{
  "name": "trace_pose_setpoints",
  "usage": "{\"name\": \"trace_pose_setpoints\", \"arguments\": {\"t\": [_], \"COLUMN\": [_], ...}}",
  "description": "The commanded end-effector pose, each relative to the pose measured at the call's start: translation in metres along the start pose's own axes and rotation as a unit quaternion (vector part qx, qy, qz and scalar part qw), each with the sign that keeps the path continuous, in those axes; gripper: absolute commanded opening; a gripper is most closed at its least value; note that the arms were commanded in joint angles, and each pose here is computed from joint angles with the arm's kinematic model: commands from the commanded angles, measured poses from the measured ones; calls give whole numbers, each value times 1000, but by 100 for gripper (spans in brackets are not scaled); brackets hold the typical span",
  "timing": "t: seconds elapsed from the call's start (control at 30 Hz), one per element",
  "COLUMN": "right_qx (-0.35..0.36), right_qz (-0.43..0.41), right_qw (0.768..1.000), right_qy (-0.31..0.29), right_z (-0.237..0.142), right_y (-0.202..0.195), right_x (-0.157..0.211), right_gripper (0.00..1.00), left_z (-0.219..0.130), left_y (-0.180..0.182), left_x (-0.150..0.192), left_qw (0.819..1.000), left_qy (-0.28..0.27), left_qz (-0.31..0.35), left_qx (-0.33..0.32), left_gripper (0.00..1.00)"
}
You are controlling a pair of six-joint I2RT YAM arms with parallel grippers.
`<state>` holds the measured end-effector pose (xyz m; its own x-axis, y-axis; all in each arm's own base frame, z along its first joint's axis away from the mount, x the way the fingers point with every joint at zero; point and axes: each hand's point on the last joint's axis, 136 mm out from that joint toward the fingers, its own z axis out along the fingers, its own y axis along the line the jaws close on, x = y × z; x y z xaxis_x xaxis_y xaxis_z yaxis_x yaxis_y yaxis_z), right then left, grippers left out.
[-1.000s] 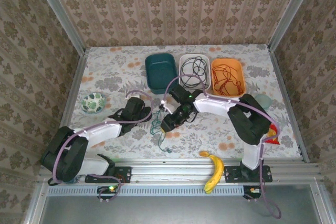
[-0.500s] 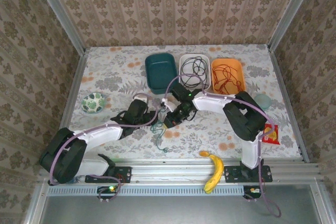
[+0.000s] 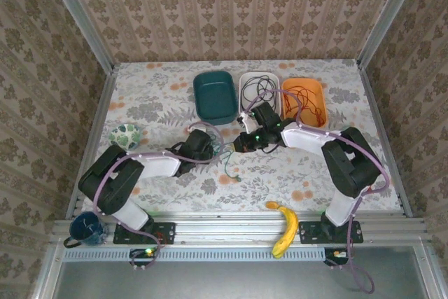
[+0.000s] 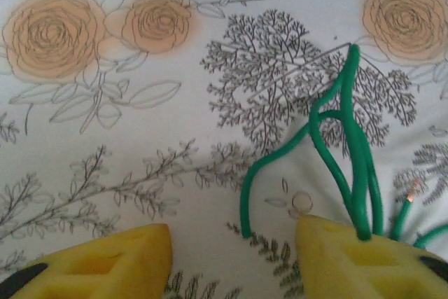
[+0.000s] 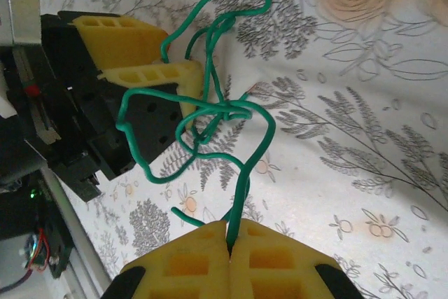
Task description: Untangle the cables
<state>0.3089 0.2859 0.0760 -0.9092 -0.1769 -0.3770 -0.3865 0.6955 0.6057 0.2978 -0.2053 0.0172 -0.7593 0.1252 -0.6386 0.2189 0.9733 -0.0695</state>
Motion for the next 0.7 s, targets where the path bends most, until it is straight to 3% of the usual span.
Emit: {"name": "trace_pose_setpoints", "arguments": {"t": [0.0,0.17,0.23,0.47,0.67], "right_qx": [55,121,136,194,183], "right_qz": [7,38,59,108,113], "right_qw": [995,977,967,931,916], "right_qy": [-79,-173,-205,-289,-338], "right_z": [-23,-61,-75,-121,-153], "right_y": [-12,-35,-44,-68,-61], "right_x": [-25,-46,-53,-64,-70], "right_gripper": [2,1,2,2,2], "left_z": [18,18,19,19,18], "left_y": [-5,-5,-3,-1,-2], "left_x": [38,39,40,41,41], "left_qw": [997,997,997,996,997], "left_qy": [70,74,78,80,77], "left_qz": [24,26,25,25,25], "left_qx": [5,0,-7,-12,-11], "left_gripper": [42,7,0,0,0]}}
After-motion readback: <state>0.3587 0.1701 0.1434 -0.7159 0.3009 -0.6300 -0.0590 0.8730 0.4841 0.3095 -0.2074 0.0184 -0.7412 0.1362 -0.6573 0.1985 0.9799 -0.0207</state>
